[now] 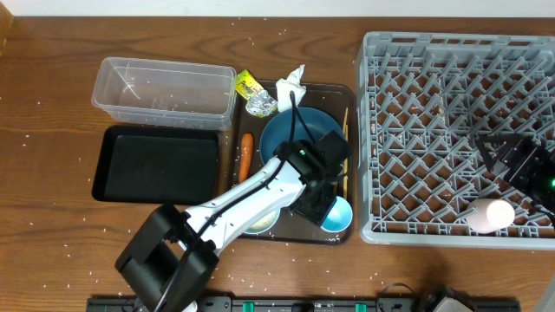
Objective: Sort waste into correct bins and load items into the dishwasher rack
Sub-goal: 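Reach the left gripper to the light-blue cup and grasp it, then lift the light-blue cup and pass it to the right gripper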
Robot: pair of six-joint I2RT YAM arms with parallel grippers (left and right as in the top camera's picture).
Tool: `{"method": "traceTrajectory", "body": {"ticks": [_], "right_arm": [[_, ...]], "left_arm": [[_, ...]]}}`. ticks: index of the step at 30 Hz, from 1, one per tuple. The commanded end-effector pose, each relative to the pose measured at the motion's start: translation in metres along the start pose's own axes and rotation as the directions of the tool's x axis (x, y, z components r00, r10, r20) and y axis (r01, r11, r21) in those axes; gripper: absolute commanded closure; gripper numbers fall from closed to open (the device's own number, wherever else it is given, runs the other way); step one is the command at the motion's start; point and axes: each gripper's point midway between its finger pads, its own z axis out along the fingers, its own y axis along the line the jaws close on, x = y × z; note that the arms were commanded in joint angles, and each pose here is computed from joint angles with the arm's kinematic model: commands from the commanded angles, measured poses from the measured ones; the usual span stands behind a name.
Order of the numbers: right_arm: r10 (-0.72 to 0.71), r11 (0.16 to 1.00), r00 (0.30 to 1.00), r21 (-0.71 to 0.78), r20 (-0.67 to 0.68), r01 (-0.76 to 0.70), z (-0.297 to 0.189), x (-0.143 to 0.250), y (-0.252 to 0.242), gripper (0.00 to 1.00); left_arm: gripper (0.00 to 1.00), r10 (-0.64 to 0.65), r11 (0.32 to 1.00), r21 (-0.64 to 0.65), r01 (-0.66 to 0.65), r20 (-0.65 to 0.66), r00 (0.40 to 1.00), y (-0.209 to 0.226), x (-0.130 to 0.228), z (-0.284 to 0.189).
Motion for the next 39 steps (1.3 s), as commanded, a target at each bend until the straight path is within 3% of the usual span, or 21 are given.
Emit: {"method": "traceTrajectory", "body": {"ticks": [1,11,18,27,29,30,31,35,39], "right_arm": [[-0.012,1.0,1.0,0.004,-0.006,0.012,0.001,0.0,0.0,0.19],[-0.008,1.0,1.0,0.011,-0.011,0.008,0.001,0.001,-0.001,0.19],[-0.009,1.0,1.0,0.011,-0.01,0.009,0.001,0.001,-0.001,0.19],[-0.008,1.0,1.0,0.011,-0.01,0.008,0.001,0.001,-0.001,0.2],[-0.008,1.0,1.0,0.011,-0.01,0.009,0.001,0.001,-0.001,0.2],[-0.009,1.0,1.0,0.011,-0.01,0.009,0.001,0.001,-0.001,0.2],[-0.008,1.0,1.0,0.011,-0.01,0.008,0.001,0.001,-0.001,0.2],[-0.008,1.0,1.0,0.011,-0.011,0.008,0.001,0.001,-0.001,0.2],[-0.015,1.0,1.0,0.001,-0.015,0.015,0.001,0.002,0.001,0.2]], "left_arm": [[0.46,0.001,1.0,-0.017,-0.001,-0.005,1.0,0.002,0.0,0.005],[0.45,0.003,0.998,0.055,-0.005,0.041,0.999,-0.012,-0.013,0.004],[0.56,0.002,1.0,0.01,-0.003,0.056,0.998,-0.003,-0.015,0.008],[0.63,-0.043,0.999,0.013,0.042,0.058,0.997,0.0,-0.011,0.02],[0.7,-0.042,0.999,0.013,0.042,0.057,0.997,0.001,-0.01,0.021],[0.87,-0.043,0.999,0.016,0.042,0.055,0.998,0.0,-0.01,0.021],[0.94,-0.044,0.999,0.027,0.042,0.054,0.998,-0.002,-0.01,0.018],[0.94,-0.05,0.99,0.133,0.04,0.076,0.996,-0.021,-0.016,-0.01],[0.94,-0.072,0.974,0.224,0.029,0.185,0.98,-0.029,-0.029,-0.07]]}}
